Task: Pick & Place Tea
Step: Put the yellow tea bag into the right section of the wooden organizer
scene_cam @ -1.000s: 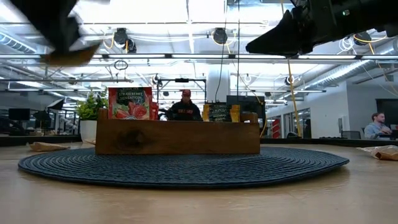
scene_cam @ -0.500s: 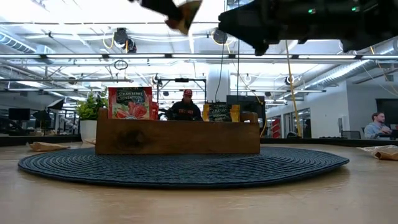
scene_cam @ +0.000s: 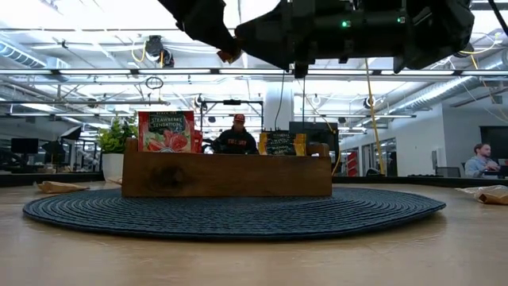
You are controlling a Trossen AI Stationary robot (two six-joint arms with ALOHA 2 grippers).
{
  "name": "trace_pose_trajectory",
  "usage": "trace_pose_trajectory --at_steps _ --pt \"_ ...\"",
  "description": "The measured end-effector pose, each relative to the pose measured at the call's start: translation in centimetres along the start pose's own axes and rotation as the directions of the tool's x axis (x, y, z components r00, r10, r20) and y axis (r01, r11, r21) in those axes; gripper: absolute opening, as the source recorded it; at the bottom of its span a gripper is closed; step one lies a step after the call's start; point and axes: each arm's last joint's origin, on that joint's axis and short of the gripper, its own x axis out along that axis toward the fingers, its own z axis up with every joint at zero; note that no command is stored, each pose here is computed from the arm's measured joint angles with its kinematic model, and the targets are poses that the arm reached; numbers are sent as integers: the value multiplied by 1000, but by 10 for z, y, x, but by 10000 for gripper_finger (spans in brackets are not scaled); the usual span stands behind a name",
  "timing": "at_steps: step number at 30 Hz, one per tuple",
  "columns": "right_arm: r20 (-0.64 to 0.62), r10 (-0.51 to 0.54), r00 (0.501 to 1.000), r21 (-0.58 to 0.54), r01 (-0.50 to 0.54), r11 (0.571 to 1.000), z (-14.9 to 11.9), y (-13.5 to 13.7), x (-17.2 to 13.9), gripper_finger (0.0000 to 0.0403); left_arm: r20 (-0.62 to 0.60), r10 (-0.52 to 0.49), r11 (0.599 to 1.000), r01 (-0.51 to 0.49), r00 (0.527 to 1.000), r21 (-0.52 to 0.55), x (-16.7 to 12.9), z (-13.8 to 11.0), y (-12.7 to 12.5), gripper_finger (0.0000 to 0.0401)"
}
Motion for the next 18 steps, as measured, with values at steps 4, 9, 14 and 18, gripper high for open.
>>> trace_pose_trajectory --at_steps 4,9,14,18 --pt "-1 -97 995 20 97 995 0 -4 0 185 3 -3 1000 3 1000 3 -1 0 -1 6" --pt "-2 -194 981 -12 194 981 0 -8 0 162 12 -19 1000 19 1000 12 -6 1 -6 11" --pt "-5 -192 981 -27 192 981 0 -8 0 143 18 -17 1000 17 1000 20 -10 2 -9 6" --pt "-11 -192 981 -31 191 981 -1 -7 0 129 -6 15 999 -15 1000 51 -10 -1 -9 12"
